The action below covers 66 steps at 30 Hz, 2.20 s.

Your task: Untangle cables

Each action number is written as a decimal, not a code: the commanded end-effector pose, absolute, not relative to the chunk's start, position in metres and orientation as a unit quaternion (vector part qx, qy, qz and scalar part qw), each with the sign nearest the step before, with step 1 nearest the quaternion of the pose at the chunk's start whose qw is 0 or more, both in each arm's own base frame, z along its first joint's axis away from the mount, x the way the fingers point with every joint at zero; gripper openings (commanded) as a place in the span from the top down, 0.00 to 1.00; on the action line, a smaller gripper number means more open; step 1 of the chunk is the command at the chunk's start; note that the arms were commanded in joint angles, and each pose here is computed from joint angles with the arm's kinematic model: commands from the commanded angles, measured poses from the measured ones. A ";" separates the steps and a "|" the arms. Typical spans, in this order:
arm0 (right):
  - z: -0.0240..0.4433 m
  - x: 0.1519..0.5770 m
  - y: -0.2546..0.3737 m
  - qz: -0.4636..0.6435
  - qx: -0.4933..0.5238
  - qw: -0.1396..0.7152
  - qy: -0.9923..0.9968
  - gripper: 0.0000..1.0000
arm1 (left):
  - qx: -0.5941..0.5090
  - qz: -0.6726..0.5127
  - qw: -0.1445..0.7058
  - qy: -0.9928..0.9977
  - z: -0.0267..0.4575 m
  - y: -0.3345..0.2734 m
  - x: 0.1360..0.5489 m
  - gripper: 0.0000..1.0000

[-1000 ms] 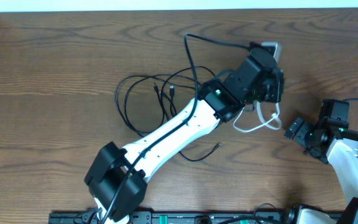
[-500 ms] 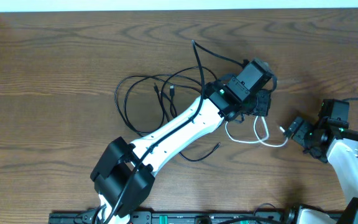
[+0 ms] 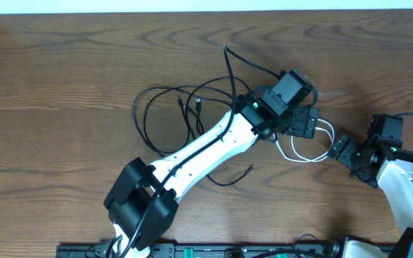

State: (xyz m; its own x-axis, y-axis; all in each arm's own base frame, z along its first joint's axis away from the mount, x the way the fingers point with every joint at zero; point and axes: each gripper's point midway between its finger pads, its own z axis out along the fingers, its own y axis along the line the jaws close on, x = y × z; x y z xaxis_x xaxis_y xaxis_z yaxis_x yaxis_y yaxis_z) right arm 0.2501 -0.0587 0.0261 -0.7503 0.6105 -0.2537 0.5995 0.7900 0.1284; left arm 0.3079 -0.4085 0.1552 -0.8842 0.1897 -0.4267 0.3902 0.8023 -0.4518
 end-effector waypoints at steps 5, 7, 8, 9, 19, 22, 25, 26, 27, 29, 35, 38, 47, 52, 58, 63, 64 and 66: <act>0.035 0.263 -0.025 0.109 0.207 0.161 0.959 0.01 | 0.108 -0.174 0.258 0.944 0.187 -0.337 0.344 0.13; 0.040 0.269 -0.013 0.142 0.163 0.175 0.961 0.01 | 0.078 -0.156 0.249 0.953 0.194 -0.302 0.351 0.13; 0.042 0.271 -0.006 0.160 0.150 0.179 0.959 0.01 | 0.068 -0.150 0.246 0.955 0.196 -0.290 0.353 0.13; 0.045 0.273 0.001 0.183 0.136 0.183 0.956 0.01 | 0.055 -0.143 0.241 0.958 0.198 -0.276 0.355 0.13; 0.105 0.297 0.076 0.304 -0.010 0.220 0.927 0.01 | -0.042 -0.069 0.161 0.984 0.184 -0.173 0.352 0.08; 0.126 0.306 0.097 0.281 -0.056 0.230 0.930 0.01 | -0.056 -0.060 0.150 0.985 0.182 -0.159 0.352 0.07; 0.131 0.310 0.112 0.222 -0.097 0.239 0.940 0.01 | -0.060 -0.059 0.151 0.985 0.182 -0.157 0.353 0.06; 0.129 0.311 0.114 0.197 -0.106 0.242 0.944 0.01 | -0.059 -0.059 0.151 0.985 0.182 -0.157 0.353 0.05; 0.125 0.311 0.113 0.169 -0.109 0.243 0.949 0.01 | -0.059 -0.060 0.150 0.985 0.182 -0.157 0.353 0.05; 0.116 0.311 0.108 0.123 -0.110 0.241 0.956 0.01 | -0.059 -0.060 0.151 0.985 0.182 -0.157 0.353 0.04; 0.091 0.318 0.102 0.082 -0.095 0.222 0.967 0.05 | -0.059 -0.059 0.150 0.985 0.182 -0.157 0.353 0.02; 0.075 0.324 0.092 0.053 -0.082 0.209 0.973 0.38 | -0.059 -0.060 0.151 0.985 0.182 -0.157 0.353 0.01; 0.058 0.322 0.056 0.030 0.016 0.175 0.984 0.91 | -0.059 -0.060 0.151 0.985 0.182 -0.157 0.353 0.00; 0.055 0.318 0.038 0.024 0.055 0.160 0.985 0.67 | -0.059 -0.060 0.151 0.985 0.182 -0.157 0.353 0.00; 0.047 0.304 0.020 0.001 0.074 0.130 0.989 0.10 | -0.059 -0.060 0.151 0.985 0.182 -0.157 0.353 0.00; 0.035 0.292 0.001 -0.031 0.118 0.115 0.986 0.01 | -0.059 -0.060 0.151 0.985 0.182 -0.157 0.353 0.00; 0.033 0.290 -0.001 -0.031 0.122 0.113 0.986 0.01 | -0.059 -0.060 0.150 0.985 0.182 -0.157 0.353 0.00; 0.026 0.287 -0.003 -0.032 0.125 0.112 0.985 0.01 | -0.059 -0.060 0.151 0.985 0.182 -0.157 0.353 0.00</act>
State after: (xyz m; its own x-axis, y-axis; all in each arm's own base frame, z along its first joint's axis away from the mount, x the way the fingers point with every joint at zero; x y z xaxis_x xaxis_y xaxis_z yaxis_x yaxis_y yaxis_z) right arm 0.2958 0.0087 0.0388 -0.9499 0.1927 -0.2459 0.1985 0.9801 0.0013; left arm 0.3524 -0.1593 0.1776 -0.9500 -0.1406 -0.2787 -0.1049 0.9847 -0.1392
